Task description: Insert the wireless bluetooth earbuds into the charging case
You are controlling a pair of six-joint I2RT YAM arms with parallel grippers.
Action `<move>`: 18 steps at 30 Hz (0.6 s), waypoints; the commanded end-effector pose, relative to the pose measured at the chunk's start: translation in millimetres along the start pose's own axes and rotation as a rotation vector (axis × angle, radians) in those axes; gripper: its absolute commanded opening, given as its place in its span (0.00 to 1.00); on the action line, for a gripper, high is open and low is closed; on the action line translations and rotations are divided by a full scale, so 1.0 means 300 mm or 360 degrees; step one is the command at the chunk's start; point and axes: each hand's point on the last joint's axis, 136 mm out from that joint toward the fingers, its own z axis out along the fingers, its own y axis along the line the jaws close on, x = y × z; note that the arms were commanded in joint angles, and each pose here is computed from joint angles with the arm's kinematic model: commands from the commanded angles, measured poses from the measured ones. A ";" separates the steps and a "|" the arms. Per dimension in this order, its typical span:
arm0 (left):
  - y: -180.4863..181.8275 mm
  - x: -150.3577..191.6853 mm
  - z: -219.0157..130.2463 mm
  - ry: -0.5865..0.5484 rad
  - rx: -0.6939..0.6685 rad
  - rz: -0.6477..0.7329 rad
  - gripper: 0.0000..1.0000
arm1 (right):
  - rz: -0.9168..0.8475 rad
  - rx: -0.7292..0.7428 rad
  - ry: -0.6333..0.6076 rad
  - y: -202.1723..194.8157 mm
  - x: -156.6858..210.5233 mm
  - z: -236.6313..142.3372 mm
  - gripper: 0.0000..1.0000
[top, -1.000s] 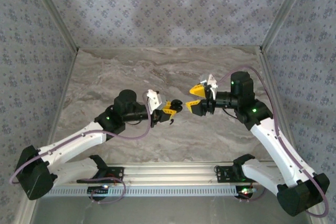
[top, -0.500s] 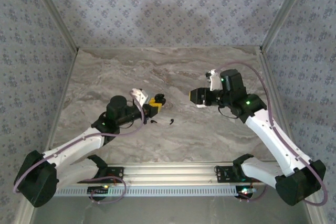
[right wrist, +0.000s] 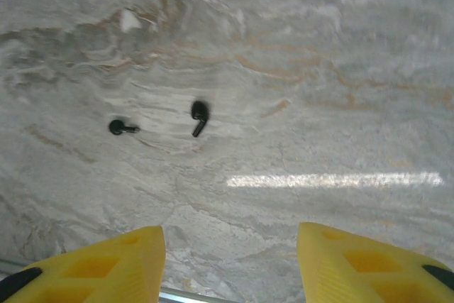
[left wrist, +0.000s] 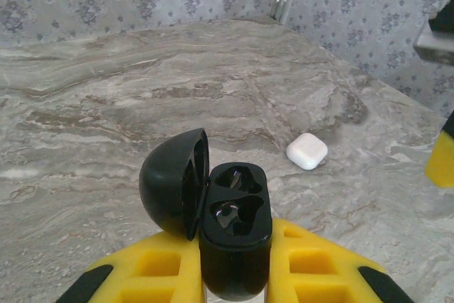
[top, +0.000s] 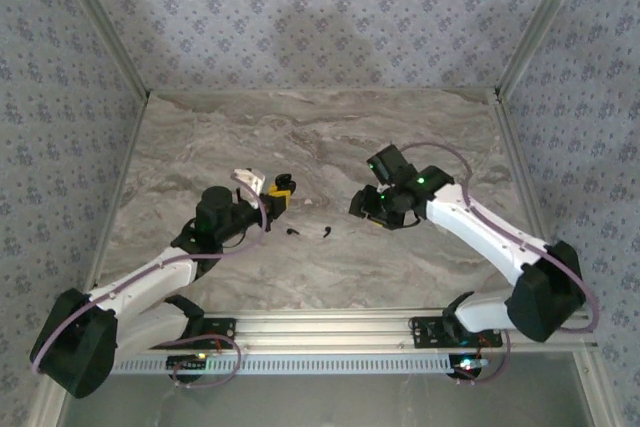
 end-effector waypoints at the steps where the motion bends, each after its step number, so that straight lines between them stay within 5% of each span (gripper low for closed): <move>1: 0.029 0.011 0.000 0.0002 -0.0049 -0.0030 0.19 | 0.0155 0.0089 0.0032 0.003 0.015 0.019 0.52; 18: 0.093 0.036 -0.004 0.0011 -0.0121 -0.0075 0.19 | 0.0209 0.0208 0.0269 0.108 0.021 0.275 0.41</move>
